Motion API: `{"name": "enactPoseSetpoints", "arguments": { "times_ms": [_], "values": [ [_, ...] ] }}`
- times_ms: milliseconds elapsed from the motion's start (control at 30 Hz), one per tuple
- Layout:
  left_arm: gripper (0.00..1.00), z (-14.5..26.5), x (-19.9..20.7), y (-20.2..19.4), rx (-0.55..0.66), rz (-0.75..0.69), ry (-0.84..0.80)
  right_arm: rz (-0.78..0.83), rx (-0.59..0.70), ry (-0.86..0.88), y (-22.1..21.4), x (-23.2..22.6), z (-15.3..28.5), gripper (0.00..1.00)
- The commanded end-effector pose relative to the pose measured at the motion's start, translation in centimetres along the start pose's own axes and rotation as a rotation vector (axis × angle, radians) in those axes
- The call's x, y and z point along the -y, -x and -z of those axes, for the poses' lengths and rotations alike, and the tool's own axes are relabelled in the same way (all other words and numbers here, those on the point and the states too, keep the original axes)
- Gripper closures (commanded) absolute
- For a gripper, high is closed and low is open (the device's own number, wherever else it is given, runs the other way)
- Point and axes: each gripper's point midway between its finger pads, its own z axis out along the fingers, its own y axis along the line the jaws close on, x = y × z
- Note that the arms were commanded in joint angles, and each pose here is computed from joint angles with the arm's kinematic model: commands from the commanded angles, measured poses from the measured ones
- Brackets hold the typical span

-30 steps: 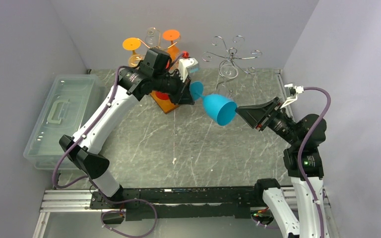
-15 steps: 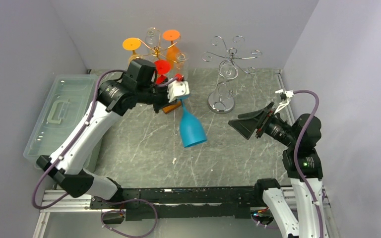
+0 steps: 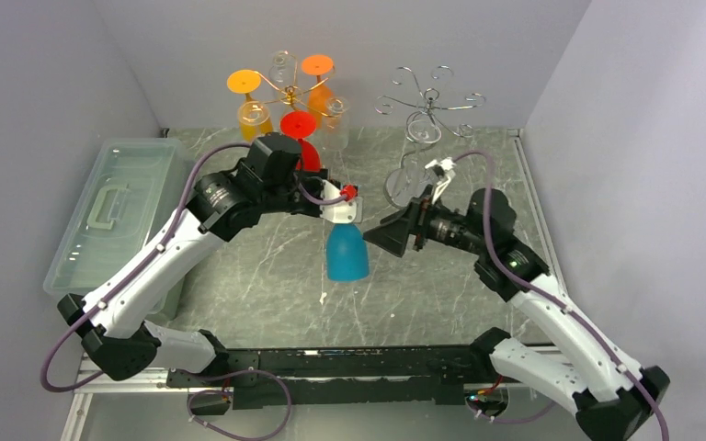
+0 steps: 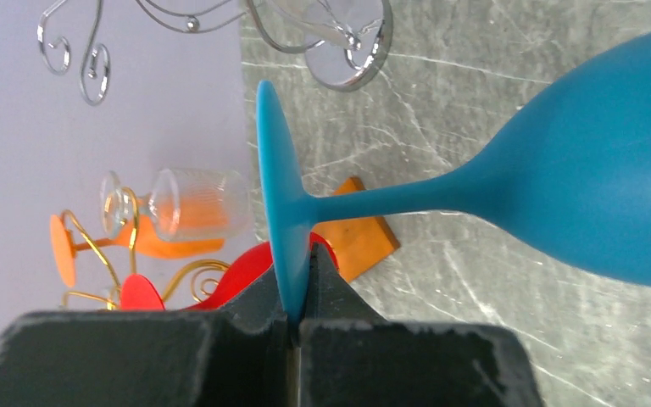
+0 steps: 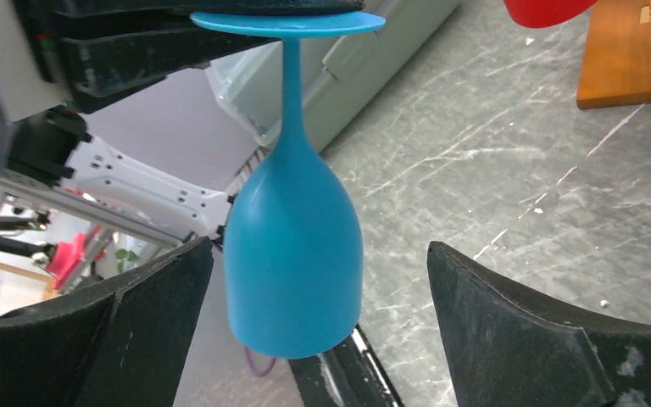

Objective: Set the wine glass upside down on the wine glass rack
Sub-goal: Turn the wine glass upside down at the wine rack.

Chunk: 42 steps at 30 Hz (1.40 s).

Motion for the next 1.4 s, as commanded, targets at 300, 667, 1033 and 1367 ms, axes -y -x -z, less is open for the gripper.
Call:
{"name": "enactPoseSetpoints", "arguments": {
  "times_ms": [300,667,1033,1367],
  "values": [
    [1.00,1.7,-4.4,2.8,0.062,-0.205,0.233,0.261,0.068,0.130,-2.1,-2.6,-4.9,0.00],
    [1.00,2.7,-4.1,5.0,0.147,-0.191,0.251,0.287,0.110,0.026,-2.7,-0.6,-5.9,0.09],
    [0.00,4.6,-5.4,7.7,0.199,0.208,0.211,0.461,0.372,-0.373,0.8,6.2,1.1,0.23],
    [0.01,4.9,-8.0,6.0,0.047,0.551,0.321,0.484,0.549,-0.746,4.6,11.9,8.7,0.28]
  ]
}}
